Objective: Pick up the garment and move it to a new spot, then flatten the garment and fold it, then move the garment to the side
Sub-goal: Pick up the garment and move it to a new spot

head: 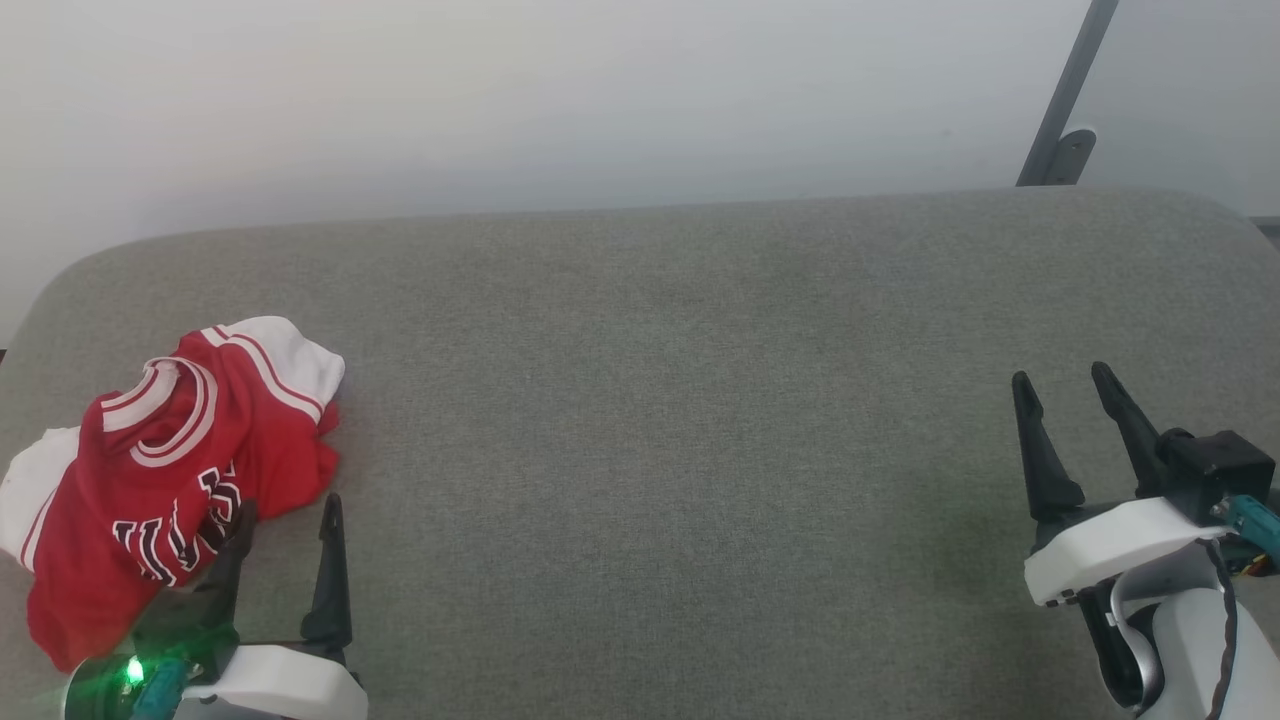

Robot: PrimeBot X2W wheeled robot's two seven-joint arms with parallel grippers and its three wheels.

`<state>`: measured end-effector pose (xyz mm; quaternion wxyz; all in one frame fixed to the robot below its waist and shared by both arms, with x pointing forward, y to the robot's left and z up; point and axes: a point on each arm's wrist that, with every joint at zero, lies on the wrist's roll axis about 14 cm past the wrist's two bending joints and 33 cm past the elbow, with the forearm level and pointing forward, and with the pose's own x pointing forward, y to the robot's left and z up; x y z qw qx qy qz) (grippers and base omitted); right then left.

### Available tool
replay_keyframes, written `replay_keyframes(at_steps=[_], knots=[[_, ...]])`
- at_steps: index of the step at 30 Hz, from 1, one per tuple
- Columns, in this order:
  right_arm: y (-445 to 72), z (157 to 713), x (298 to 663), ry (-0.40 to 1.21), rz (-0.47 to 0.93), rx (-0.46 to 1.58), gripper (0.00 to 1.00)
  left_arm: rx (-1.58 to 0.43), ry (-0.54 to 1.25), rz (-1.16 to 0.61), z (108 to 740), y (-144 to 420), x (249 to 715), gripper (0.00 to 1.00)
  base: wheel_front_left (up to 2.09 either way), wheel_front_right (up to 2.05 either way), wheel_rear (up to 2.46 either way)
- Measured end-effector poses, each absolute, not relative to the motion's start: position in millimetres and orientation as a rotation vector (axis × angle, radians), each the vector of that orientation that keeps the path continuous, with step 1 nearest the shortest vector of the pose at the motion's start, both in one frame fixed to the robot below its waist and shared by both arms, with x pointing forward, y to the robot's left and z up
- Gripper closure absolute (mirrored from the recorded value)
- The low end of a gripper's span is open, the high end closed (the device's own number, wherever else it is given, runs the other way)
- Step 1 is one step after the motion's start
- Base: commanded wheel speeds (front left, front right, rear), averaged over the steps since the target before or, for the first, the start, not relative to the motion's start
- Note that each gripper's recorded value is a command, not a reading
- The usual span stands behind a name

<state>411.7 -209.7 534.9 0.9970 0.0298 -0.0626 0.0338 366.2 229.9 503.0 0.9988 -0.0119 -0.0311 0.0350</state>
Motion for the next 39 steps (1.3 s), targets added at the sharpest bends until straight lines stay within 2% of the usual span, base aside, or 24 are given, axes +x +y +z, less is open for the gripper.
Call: replay_keyframes(at_steps=[8, 14, 24, 39], knots=[[-203.6, 539.0, 414.9, -0.144, 0.087, 0.036, 0.0, -0.001, -0.066, 0.087, 502.7, 235.6, 361.7, 0.0, 0.0, 0.0, 0.0], [-171.5, 532.6, 423.5, -0.126, 0.172, 0.05, 0.0, -0.017, -0.066, 0.158, 501.8, 255.3, 342.4, 0.0, 0.0, 0.0, 0.0], [-77.7, 524.2, 435.4, -0.092, 0.41, 0.082, 0.0, -0.016, -0.043, 0.365, 492.9, 305.9, 283.7, 0.0, 0.0, 0.0, 0.0], [47.4, 512.8, 428.4, -0.046, 0.746, 0.082, 0.0, -0.033, -0.057, 0.667, 494.0, 359.9, 193.6, 0.0, 0.0, 0.0, 0.0]])
